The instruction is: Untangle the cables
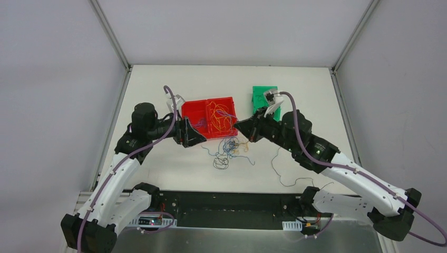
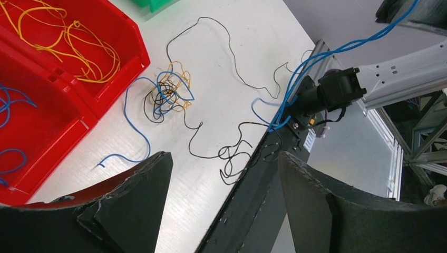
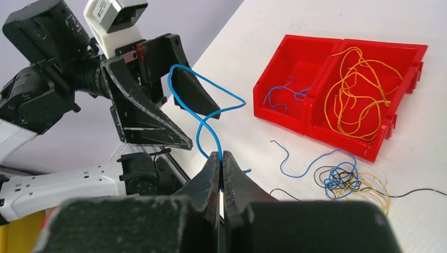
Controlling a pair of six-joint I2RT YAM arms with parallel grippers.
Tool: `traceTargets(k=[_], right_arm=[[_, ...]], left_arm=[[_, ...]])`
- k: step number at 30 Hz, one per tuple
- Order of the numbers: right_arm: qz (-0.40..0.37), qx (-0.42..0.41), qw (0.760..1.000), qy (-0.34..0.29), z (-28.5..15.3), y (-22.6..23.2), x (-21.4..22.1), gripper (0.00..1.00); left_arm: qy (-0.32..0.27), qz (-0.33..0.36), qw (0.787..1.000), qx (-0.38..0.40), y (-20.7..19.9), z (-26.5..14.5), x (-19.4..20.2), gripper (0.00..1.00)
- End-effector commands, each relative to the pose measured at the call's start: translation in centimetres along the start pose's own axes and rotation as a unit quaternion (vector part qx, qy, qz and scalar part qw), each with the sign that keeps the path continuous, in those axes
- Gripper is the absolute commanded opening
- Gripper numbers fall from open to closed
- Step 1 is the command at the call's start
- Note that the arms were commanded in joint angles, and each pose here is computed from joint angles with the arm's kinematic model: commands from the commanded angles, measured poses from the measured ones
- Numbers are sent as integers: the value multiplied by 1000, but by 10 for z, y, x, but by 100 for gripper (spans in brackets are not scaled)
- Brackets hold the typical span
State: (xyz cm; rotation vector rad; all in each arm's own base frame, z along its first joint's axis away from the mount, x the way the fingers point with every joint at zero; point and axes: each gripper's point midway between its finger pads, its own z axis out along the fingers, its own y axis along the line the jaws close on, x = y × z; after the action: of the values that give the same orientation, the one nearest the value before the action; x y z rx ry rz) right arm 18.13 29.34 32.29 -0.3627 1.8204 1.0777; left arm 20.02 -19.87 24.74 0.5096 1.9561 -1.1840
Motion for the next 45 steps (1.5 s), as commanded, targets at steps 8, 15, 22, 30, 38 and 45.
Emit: traceTargets(k=[8,15,22,30,38,45], right_arm=[[37,-4,996,-83,17,45,-97,0],[127,1,985,-115,18,45,-125,0],[170,-9,978,-122,4,49,-136,0],[201,-27,971,-125,-6,53,-140,0],[233,-38,962,-139,-10,53,-149,0],[222,-16,964,-148,5,39,-151,0]], left_arm=[[14,13,1000,23,-19,13,2,76],[28,10,1000,-10,-19,30,12,79],[-1,45,997,-61,-7,35,-11,92],[-39,123,991,-42,-25,50,-30,88],[-22,93,994,-51,-21,75,-29,66],[-88,54,972,-210,21,25,-34,76]])
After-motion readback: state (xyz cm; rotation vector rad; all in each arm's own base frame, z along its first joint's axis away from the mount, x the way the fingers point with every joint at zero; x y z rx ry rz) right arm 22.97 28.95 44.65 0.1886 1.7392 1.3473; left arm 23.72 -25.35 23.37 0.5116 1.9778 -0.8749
